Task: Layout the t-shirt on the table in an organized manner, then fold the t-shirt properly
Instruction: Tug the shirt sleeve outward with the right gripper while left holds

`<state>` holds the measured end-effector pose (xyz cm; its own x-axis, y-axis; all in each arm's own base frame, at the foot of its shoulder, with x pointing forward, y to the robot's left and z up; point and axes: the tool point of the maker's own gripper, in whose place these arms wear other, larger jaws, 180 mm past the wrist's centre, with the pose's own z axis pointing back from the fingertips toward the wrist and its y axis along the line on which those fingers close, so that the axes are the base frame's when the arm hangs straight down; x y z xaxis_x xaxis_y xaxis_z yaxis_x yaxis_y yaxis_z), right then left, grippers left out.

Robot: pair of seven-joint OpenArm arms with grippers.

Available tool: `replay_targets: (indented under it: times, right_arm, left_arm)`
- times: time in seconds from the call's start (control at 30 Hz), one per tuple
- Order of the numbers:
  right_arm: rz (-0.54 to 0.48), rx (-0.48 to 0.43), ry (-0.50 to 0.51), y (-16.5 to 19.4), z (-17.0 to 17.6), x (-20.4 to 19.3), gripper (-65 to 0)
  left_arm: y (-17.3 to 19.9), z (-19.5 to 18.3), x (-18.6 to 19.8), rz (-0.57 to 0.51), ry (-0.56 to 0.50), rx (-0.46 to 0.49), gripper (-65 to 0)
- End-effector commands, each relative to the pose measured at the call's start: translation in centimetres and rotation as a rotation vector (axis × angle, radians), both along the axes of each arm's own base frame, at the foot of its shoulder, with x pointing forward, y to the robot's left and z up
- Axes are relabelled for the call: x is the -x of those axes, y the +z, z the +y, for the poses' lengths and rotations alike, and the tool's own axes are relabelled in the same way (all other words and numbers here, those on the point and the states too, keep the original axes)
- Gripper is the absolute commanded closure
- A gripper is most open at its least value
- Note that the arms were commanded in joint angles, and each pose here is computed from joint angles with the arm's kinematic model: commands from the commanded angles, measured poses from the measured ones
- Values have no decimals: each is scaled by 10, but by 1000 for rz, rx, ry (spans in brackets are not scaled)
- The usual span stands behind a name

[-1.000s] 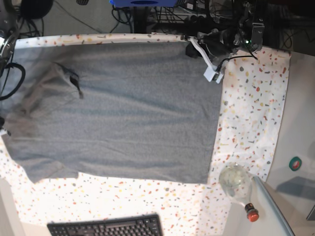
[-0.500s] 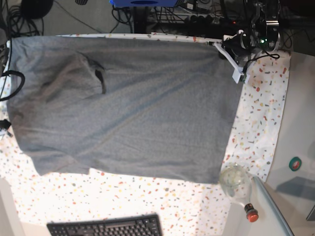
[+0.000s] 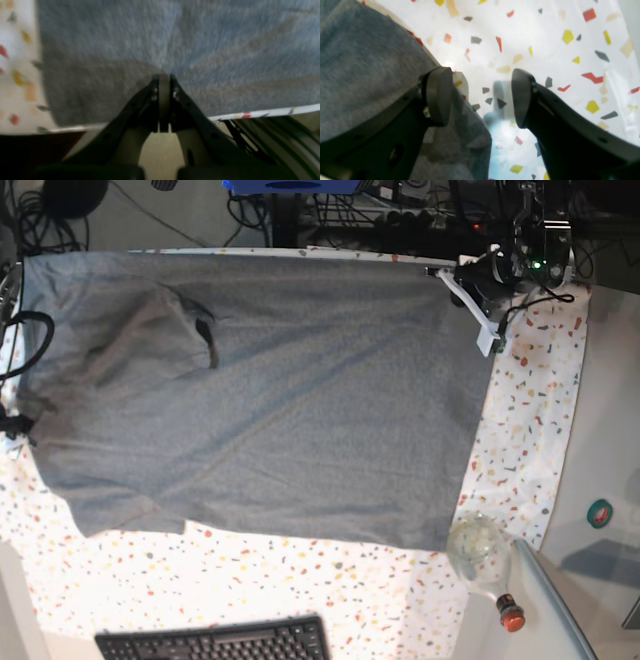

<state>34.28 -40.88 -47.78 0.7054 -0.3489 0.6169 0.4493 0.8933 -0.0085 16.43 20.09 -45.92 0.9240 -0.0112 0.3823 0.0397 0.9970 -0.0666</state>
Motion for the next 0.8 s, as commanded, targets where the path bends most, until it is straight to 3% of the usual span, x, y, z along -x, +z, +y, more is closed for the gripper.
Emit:
replay_targets:
  times: [0.0, 0.13, 0.23, 0.37, 0.77]
  right_arm:
    - [-54, 37, -6, 21, -16, -14, -357]
    - [-56, 37, -3, 22, -16, -15, -357]
    - [-81, 4, 71, 28, -4, -25, -356]
    - [-57, -38, 125, 26, 13, -26, -356]
    - [-1, -75, 139, -5, 36, -2, -354]
  left_arm:
    - [13, -4, -11, -54, -6, 20, 0]
    - [30, -20, -23, -109, 18, 141, 0]
    - [37, -15, -28, -136, 85, 213, 0]
    - [40, -4, -30, -147, 112, 202, 0]
    - [41, 0, -30, -147, 108, 192, 0]
